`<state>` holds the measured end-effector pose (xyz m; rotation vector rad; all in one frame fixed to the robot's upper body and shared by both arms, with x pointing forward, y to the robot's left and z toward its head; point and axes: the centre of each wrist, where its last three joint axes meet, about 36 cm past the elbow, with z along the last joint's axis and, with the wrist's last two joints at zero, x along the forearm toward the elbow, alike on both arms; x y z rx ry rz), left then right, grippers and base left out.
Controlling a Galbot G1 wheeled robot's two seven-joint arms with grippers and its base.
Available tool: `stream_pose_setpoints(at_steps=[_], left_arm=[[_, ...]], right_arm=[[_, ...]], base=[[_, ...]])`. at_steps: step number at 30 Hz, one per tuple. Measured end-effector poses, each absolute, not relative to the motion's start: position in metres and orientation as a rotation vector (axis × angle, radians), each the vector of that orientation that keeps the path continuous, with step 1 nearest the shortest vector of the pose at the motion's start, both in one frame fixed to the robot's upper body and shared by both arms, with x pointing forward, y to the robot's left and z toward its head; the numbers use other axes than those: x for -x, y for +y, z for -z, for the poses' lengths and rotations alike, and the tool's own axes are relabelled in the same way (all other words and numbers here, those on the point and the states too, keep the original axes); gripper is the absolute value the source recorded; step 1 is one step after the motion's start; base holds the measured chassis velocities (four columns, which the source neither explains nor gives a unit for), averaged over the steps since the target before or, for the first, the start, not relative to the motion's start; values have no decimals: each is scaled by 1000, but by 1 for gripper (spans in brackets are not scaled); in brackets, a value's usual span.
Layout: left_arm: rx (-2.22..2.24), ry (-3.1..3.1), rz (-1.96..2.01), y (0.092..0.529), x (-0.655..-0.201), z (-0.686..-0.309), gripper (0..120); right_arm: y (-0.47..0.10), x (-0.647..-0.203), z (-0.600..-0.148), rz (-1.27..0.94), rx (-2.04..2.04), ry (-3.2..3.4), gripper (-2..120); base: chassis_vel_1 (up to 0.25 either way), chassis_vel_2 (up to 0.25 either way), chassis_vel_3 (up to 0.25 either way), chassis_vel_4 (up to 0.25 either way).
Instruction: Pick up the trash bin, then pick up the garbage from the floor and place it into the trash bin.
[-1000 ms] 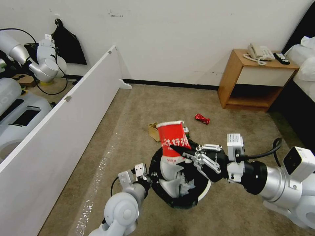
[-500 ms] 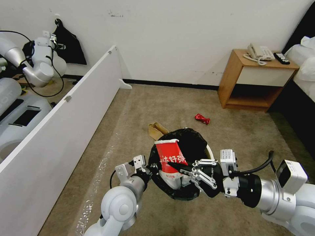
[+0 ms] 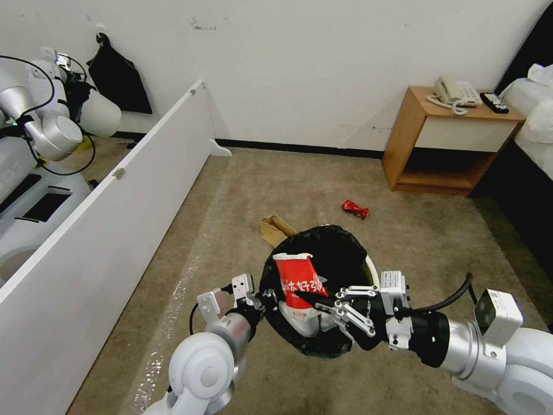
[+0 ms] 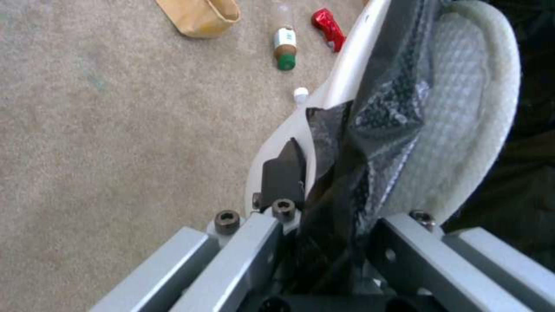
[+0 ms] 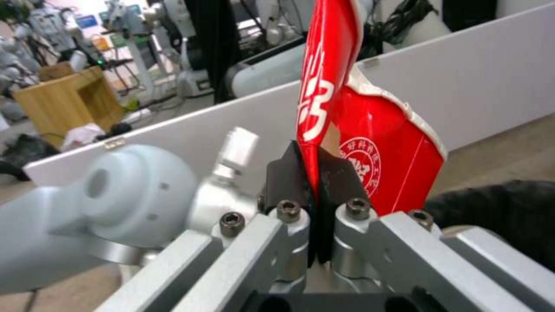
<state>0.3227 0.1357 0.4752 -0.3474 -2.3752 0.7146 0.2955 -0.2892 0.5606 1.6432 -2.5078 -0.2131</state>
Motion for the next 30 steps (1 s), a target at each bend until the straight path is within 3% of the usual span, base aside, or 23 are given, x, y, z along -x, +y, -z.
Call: stream_pose_setpoints(at_steps=[30], left_arm=[[361, -2375, -729, 142, -312, -484, 1]], right_arm=[[-320, -321, -517, 152, -1499, -2576, 0]], base=[[0, 0, 0, 0]])
